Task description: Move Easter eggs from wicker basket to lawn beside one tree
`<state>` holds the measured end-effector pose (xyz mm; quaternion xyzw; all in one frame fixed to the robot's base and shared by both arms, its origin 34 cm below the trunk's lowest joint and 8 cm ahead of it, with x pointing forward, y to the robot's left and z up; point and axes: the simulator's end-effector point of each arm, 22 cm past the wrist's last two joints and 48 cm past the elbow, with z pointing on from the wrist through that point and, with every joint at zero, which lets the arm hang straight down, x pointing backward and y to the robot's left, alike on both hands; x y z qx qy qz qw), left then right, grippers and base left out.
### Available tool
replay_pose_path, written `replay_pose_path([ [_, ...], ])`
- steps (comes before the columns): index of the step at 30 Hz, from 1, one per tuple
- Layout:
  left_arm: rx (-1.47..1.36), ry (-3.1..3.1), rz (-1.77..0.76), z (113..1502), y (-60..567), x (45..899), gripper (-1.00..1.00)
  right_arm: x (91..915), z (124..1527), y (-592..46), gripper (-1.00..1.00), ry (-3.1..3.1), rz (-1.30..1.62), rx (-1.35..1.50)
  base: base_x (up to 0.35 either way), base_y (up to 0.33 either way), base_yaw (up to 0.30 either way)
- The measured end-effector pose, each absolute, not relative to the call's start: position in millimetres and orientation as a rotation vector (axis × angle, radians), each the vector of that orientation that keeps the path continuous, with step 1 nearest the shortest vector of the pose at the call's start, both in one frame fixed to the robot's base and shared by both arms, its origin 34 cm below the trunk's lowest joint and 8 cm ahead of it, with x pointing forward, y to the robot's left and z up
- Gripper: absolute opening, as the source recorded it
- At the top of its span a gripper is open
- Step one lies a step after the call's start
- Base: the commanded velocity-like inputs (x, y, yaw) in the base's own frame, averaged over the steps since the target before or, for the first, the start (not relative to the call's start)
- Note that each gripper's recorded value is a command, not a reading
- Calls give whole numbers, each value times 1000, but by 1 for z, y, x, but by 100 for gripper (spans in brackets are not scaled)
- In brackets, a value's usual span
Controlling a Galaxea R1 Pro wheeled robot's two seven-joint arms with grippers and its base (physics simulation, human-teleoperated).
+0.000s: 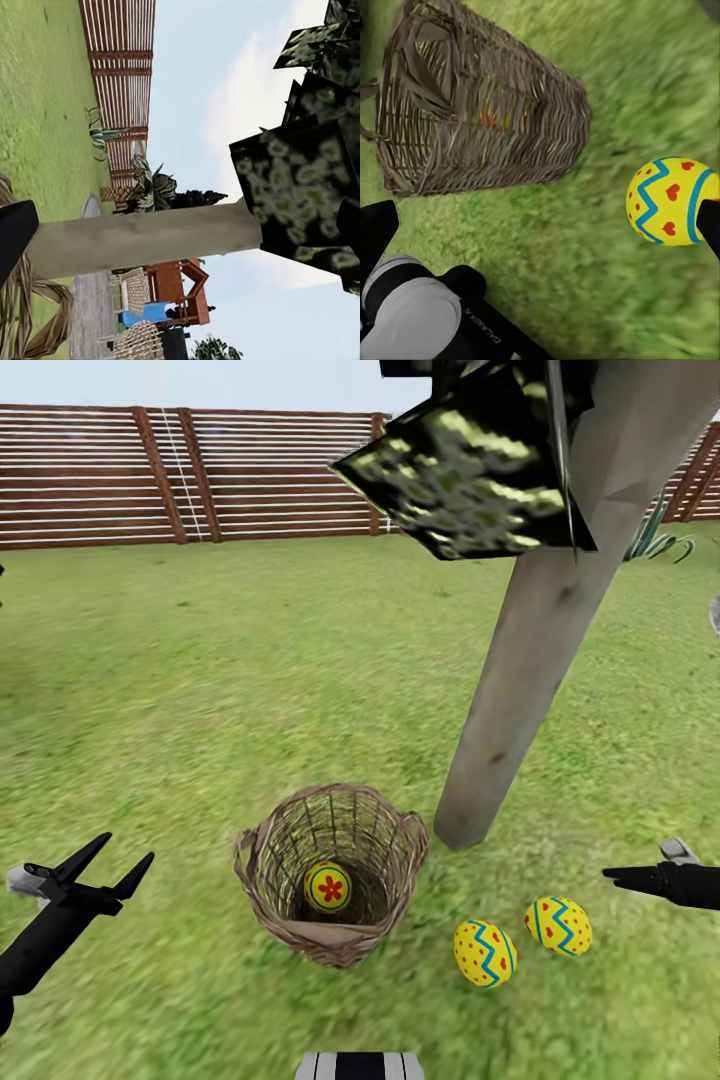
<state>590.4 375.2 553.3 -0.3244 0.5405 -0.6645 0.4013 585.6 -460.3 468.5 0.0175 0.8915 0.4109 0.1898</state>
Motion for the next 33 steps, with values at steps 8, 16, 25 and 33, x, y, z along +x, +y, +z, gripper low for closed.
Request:
replay_pose_path([
  [8,-842,1370,-1668,553,380,591,100,596,481,-459,100,2477,1158,49,-1,0,0],
  [16,-893,1377,-1664,538,385,589,100,602,485,-466,100,2470,1130,59,-247,0,0],
  [25,-937,1379,-1663,526,387,586,100,602,485,-466,100,2469,1130,59,-341,0,0],
  [33,-933,1376,-1665,527,387,586,100,602,483,-465,100,2475,1122,56,-342,0,0],
])
